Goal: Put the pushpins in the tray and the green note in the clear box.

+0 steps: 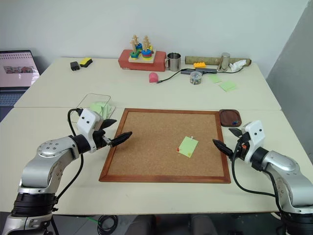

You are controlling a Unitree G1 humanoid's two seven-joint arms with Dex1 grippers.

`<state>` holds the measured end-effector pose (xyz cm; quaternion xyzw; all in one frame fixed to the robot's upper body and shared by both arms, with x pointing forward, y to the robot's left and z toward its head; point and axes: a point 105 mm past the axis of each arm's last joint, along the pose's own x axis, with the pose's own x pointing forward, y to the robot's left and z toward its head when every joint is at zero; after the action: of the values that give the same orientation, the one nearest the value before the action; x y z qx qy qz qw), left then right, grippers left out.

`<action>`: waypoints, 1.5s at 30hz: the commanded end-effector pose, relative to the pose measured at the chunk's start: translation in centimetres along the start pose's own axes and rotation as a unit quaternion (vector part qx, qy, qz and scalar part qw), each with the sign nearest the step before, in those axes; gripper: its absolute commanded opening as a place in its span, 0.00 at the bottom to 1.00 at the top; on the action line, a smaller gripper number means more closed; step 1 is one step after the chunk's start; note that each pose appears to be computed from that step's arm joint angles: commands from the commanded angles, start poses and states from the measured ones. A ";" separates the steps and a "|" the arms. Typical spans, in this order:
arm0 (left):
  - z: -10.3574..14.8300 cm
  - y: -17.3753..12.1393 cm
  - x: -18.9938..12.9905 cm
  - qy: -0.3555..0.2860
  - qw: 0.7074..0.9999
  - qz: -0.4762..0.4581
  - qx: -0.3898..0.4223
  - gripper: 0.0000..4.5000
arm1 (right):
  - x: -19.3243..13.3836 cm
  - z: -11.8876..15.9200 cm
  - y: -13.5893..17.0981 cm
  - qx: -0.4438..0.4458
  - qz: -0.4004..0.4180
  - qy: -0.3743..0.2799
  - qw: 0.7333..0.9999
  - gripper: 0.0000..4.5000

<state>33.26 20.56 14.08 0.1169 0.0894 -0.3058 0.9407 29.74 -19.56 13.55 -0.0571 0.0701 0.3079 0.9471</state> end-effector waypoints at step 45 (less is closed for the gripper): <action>-4.6 -10.2 6.4 0.035 0.989 -0.137 -0.032 0.01 | 8.8 -0.9 5.1 0.009 0.076 -0.036 0.996 1.00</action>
<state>32.42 10.69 7.92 0.0825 0.1210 -0.4204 0.8954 33.51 -10.88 10.23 -0.0223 0.0594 0.3713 0.9263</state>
